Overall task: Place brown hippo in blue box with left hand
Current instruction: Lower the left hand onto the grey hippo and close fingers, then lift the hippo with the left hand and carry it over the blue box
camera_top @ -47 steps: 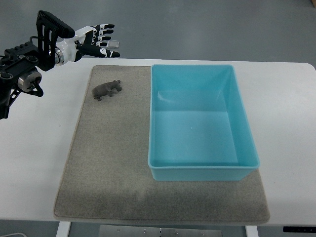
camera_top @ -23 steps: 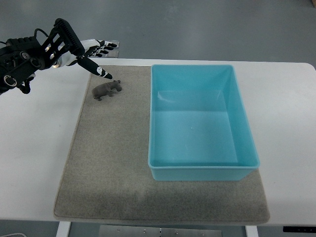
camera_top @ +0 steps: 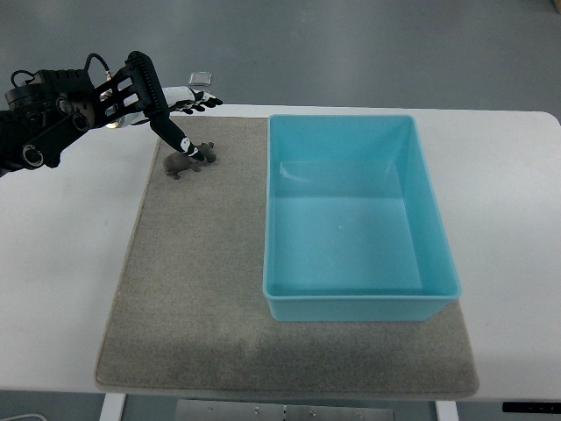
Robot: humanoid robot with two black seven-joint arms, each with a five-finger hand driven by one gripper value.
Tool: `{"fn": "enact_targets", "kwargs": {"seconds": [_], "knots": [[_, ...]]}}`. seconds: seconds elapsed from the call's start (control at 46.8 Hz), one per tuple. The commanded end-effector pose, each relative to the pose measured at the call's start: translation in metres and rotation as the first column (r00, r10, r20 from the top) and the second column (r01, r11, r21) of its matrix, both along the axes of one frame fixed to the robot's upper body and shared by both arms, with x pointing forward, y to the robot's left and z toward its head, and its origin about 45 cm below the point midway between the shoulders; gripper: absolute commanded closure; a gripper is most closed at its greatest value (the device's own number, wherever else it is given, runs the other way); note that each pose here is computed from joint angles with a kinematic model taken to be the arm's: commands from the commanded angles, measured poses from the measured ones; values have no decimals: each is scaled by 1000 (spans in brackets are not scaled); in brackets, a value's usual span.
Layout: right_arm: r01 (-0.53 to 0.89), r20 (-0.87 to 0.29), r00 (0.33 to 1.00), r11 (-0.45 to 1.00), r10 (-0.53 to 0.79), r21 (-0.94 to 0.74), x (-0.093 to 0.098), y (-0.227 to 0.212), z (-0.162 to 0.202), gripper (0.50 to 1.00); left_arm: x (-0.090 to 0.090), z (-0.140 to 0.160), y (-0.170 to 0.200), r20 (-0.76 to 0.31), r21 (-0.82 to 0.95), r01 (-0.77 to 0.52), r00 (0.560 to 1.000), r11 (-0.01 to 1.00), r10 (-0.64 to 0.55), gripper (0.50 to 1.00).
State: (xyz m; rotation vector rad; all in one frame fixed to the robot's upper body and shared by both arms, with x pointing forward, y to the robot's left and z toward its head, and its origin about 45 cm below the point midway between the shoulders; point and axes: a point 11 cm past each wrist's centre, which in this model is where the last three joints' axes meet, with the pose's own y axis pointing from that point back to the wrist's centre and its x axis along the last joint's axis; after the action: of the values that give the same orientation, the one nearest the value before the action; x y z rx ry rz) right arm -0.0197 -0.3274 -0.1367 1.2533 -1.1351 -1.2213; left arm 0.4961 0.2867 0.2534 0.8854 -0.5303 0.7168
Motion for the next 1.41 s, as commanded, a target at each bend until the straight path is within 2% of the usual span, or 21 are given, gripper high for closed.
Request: {"fn": "enact_targets", "kwargs": {"seconds": [0.0, 0.299, 0.491, 0.513, 0.555, 0.598, 0.641, 0.662, 0.79, 1.025, 1.068, 1.175, 1.282, 1.388], "knots": [[0, 0, 1000, 1000, 0, 0, 0, 0, 0, 564, -3, -6, 1, -18, 24, 10, 1000, 1000, -9, 504], [0, 0, 1000, 1000, 0, 0, 0, 0, 0, 564, -8, -18, 2, -44, 61, 22, 999, 998, -20, 506], [0, 0, 1000, 1000, 0, 0, 0, 0, 0, 564, -5, -15, 1, -25, 65, 18, 1000, 998, -17, 529], [0, 0, 1000, 1000, 0, 0, 0, 0, 0, 564, -5, -14, 1, -24, 65, 19, 1000, 998, -17, 540], [0, 0, 1000, 1000, 0, 0, 0, 0, 0, 564, -5, -14, 1, -22, 67, 19, 1000, 998, -18, 593], [0, 0, 1000, 1000, 0, 0, 0, 0, 0, 564, -4, -13, 0, -21, 66, 21, 1000, 998, -20, 606], [0, 0, 1000, 1000, 0, 0, 0, 0, 0, 564, -4, -13, 0, -21, 69, 22, 1000, 997, -21, 662], [0, 0, 1000, 1000, 0, 0, 0, 0, 0, 564, -5, -13, 0, -21, 72, 23, 1000, 997, -22, 671], [0, 0, 1000, 1000, 0, 0, 0, 0, 0, 564, -5, -15, 1, -23, 79, 26, 999, 997, -24, 671], [0, 0, 1000, 1000, 0, 0, 0, 0, 0, 564, -7, -18, 3, -25, 120, 42, 999, 992, -39, 639], [0, 0, 1000, 1000, 0, 0, 0, 0, 0, 564, -7, -18, 2, -25, 127, 47, 999, 991, -44, 617], [0, 0, 1000, 1000, 0, 0, 0, 0, 0, 564, -7, -18, 3, -25, 132, 48, 999, 990, -45, 617], [0, 0, 1000, 1000, 0, 0, 0, 0, 0, 564, -6, -17, 2, -23, 133, 50, 999, 990, -48, 639], [0, 0, 1000, 1000, 0, 0, 0, 0, 0, 564, -6, -16, 2, -21, 136, 50, 999, 990, -48, 705]]}}
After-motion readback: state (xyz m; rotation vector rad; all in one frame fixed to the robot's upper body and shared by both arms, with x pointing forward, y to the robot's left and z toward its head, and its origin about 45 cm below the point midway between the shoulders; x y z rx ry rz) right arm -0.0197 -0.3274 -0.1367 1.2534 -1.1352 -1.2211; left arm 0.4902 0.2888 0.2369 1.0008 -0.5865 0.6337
